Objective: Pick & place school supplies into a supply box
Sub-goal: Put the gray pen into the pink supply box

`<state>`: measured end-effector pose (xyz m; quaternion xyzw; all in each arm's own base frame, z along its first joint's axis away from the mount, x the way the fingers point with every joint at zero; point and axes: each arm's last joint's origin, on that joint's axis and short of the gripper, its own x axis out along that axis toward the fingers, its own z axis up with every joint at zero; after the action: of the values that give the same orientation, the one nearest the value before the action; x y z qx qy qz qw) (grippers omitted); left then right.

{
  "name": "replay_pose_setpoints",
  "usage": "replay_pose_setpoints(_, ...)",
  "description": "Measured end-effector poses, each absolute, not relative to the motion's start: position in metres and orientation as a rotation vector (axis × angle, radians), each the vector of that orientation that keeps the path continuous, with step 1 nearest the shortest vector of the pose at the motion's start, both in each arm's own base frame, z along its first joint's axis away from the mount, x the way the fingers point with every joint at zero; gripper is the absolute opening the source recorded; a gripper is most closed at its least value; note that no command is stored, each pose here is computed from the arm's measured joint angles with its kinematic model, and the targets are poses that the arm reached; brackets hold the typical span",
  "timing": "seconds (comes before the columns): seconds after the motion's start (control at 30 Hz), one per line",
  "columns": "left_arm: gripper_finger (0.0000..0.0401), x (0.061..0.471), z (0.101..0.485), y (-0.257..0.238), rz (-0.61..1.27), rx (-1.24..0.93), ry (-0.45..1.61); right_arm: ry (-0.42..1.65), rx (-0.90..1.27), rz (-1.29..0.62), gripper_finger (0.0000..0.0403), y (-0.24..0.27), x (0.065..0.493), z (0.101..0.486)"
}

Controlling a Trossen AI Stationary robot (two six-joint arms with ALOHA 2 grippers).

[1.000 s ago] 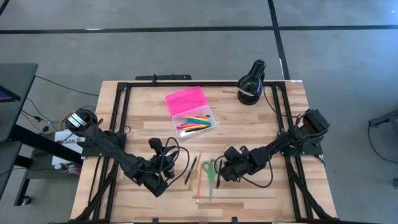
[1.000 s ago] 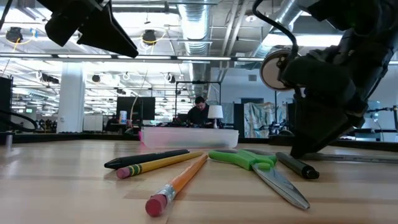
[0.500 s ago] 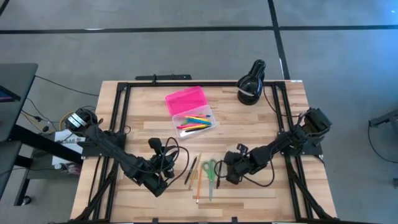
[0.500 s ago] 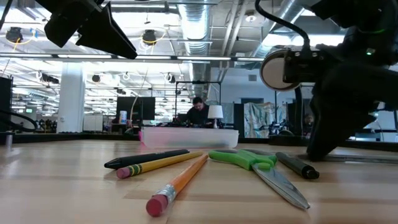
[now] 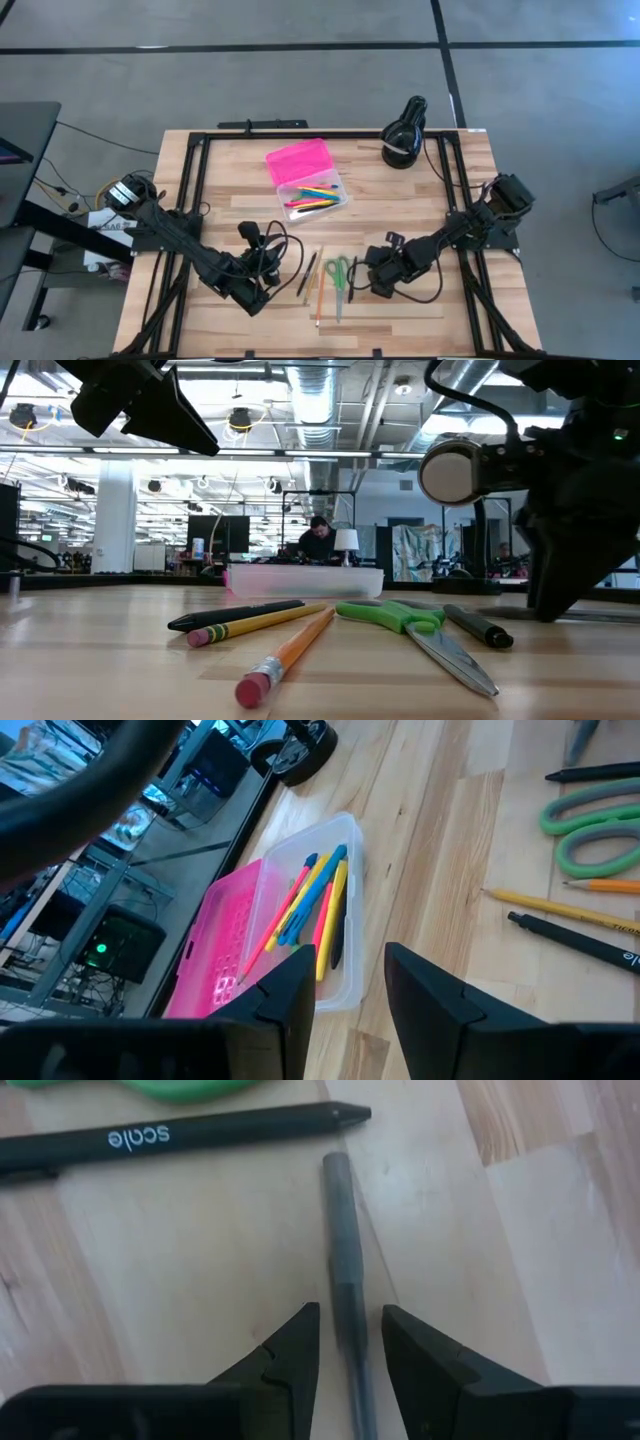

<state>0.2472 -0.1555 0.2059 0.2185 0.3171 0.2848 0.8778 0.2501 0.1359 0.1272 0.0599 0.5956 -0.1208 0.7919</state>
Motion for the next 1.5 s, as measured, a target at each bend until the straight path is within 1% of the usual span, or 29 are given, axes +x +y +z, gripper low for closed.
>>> replay_pose_setpoints(0.13, 0.0116, 0.247, 0.206, -0.156, 0.594, 0.456, 0.661, 1.309, 0.133, -0.262, 0.0107, 0.134, 0.249, 0.127)
replay_pose_setpoints(0.37, 0.0116, 0.247, 0.206, -0.156, 0.594, 0.455, 0.661, 1.395, 0.227, -0.243, 0.0107, 0.120, 0.253, 0.127)
replay_pose_setpoints(0.57, 0.0116, 0.247, 0.206, -0.155, 0.594, 0.456, 0.662, 1.412, 0.209, -0.217, 0.0106, 0.114, 0.256, 0.126)
replay_pose_setpoints(0.67, 0.0116, 0.247, 0.206, -0.155, 0.594, 0.456, 0.662, 1.413, 0.199, -0.211, 0.0093, 0.114, 0.255, 0.126)
replay_pose_setpoints(0.9, 0.0116, 0.247, 0.206, -0.155, 0.594, 0.456, 0.663, 1.417, 0.154, -0.198, 0.0030, 0.114, 0.254, 0.126)
replay_pose_setpoints(1.0, 0.0116, 0.247, 0.206, -0.155, 0.595, 0.456, 0.662, 1.416, 0.143, -0.193, 0.0009, 0.114, 0.254, 0.126)
replay_pose_setpoints(1.07, 0.0116, 0.247, 0.206, -0.155, 0.594, 0.456, 0.663, 1.416, 0.142, -0.193, 0.0006, 0.114, 0.254, 0.126)
replay_pose_setpoints(1.3, 0.0116, 0.247, 0.206, -0.155, 0.595, 0.460, 0.665, 1.409, 0.094, -0.175, 0.0023, 0.113, 0.255, 0.125)
replay_pose_setpoints(1.5, 0.0116, 0.243, 0.205, -0.153, 0.612, 0.461, 0.682, 1.393, 0.004, -0.128, 0.0005, 0.113, 0.256, 0.126)
